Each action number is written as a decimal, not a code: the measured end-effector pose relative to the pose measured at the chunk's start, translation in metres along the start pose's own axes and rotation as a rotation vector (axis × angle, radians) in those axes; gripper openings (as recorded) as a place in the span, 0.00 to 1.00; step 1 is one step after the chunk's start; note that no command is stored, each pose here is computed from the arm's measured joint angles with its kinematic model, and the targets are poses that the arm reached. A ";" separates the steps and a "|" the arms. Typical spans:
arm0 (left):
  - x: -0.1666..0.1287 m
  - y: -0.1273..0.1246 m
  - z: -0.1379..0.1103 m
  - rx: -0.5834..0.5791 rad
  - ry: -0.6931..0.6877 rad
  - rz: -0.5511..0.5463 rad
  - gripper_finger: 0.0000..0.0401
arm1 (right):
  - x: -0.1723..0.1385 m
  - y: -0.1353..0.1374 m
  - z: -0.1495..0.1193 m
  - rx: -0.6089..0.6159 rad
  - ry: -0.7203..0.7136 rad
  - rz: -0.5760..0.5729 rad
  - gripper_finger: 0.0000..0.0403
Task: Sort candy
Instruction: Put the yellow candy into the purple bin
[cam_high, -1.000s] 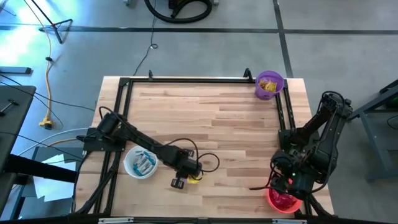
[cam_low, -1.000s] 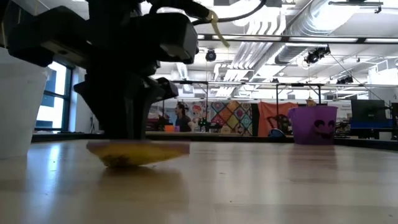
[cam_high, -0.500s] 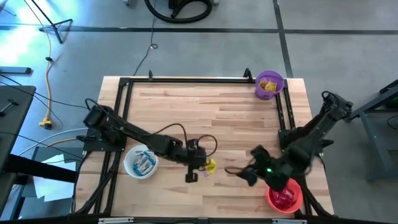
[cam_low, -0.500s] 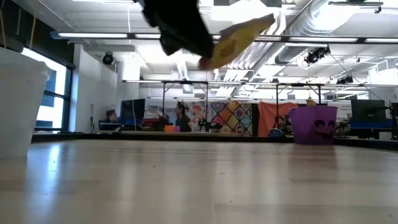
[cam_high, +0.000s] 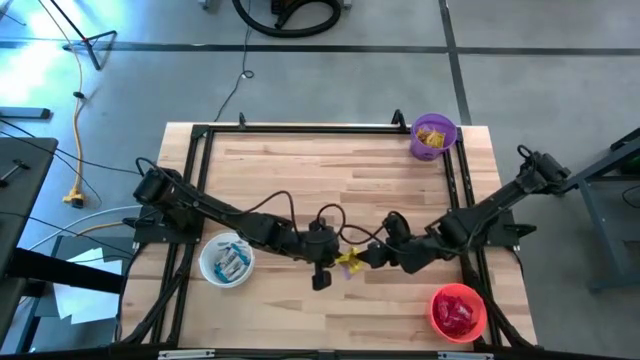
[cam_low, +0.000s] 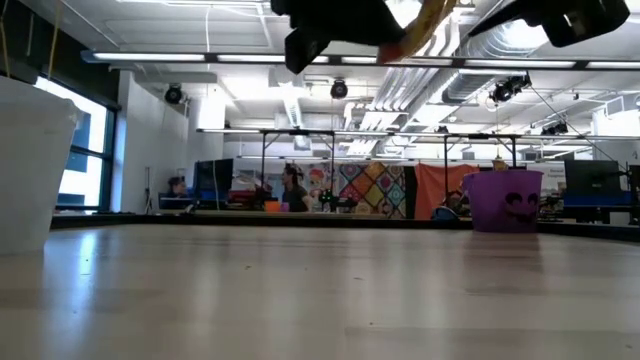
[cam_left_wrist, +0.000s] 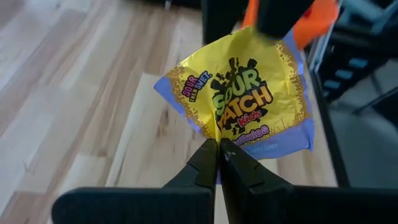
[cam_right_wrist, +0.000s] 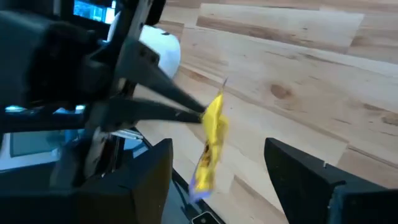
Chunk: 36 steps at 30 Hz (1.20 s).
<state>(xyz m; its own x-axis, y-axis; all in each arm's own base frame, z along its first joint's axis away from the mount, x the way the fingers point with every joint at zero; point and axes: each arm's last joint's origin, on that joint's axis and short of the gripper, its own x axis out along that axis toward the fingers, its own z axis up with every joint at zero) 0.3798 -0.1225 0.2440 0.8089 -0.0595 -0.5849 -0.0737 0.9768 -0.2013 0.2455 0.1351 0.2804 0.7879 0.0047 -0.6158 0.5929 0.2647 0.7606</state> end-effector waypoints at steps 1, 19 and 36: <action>0.000 -0.001 0.001 -0.009 -0.015 -0.004 0.00 | 0.000 0.000 0.001 0.001 -0.002 -0.003 0.60; -0.015 0.007 0.019 -0.070 -0.120 0.037 0.09 | -0.004 0.011 0.010 -0.147 -0.055 0.027 0.05; -0.080 0.027 -0.013 -0.056 -0.268 -0.022 0.21 | -0.085 -0.027 0.107 -0.218 -0.388 -0.421 0.00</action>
<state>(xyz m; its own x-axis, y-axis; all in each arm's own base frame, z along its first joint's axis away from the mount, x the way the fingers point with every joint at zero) 0.3053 -0.0938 0.2752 0.9357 -0.0166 -0.3525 -0.0807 0.9624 -0.2593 0.1803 0.0240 0.3345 0.5208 -0.4840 -0.7033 0.8511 0.3589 0.3832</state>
